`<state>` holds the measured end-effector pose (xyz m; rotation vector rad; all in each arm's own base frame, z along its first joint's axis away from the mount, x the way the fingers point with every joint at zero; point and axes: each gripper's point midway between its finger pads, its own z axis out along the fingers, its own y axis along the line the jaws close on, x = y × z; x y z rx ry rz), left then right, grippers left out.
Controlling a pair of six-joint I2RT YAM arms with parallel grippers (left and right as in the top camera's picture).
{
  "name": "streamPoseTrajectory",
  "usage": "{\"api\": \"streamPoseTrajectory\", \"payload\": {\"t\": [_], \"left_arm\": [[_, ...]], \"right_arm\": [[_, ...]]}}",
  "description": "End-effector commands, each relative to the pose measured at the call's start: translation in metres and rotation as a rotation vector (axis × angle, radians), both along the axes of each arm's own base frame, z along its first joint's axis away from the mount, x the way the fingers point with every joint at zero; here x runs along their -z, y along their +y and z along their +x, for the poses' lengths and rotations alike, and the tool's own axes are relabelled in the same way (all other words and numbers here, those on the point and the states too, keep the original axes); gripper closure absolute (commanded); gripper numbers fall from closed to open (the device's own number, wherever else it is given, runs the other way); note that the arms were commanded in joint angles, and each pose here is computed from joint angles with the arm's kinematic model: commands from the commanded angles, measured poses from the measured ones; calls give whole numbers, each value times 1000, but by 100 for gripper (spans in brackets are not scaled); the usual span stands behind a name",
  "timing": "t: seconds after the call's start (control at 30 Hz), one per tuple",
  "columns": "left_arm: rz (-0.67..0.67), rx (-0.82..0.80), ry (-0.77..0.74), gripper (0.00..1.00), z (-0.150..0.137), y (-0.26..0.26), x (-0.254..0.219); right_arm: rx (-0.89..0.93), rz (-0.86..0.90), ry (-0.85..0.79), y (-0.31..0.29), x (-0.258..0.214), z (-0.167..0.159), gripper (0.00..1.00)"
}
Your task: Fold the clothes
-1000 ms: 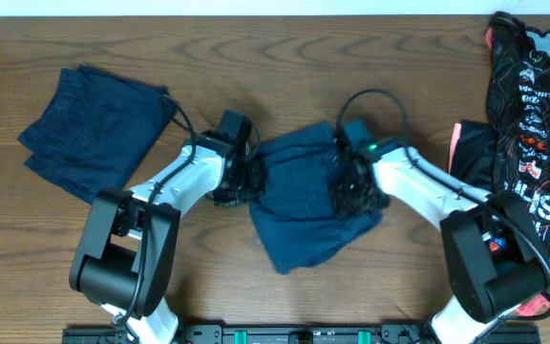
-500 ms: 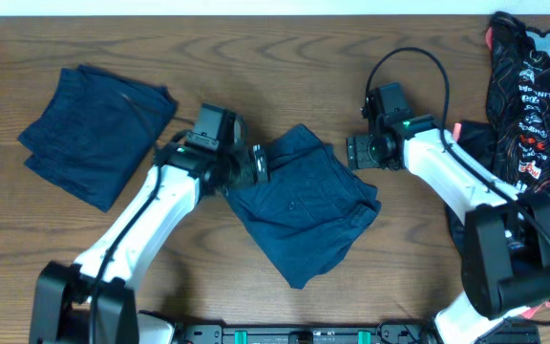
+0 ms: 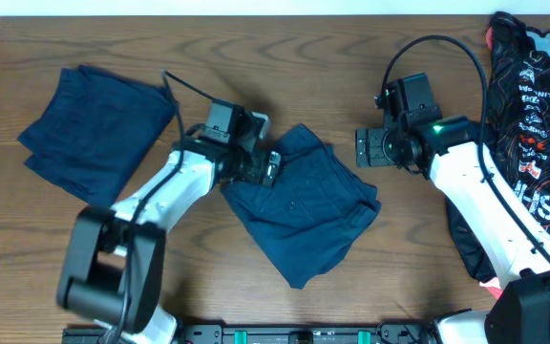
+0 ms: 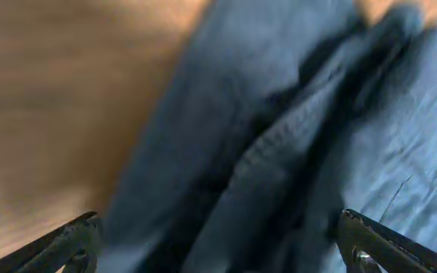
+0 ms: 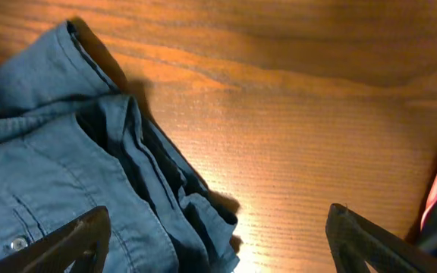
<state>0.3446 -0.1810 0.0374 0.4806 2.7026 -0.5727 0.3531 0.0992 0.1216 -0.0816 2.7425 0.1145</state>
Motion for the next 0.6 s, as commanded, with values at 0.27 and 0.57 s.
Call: {"api": "streamPoseTrajectory", "payload": {"t": [0.27,0.57], "left_arm": [[-32,93,208,62,-33,-9,55],[-1,-84,16,94,26,26,-5]], "right_arm": [[20,12,-1,2,-5,-1,11],[19,9,6,1,-5,-3,11]]}}
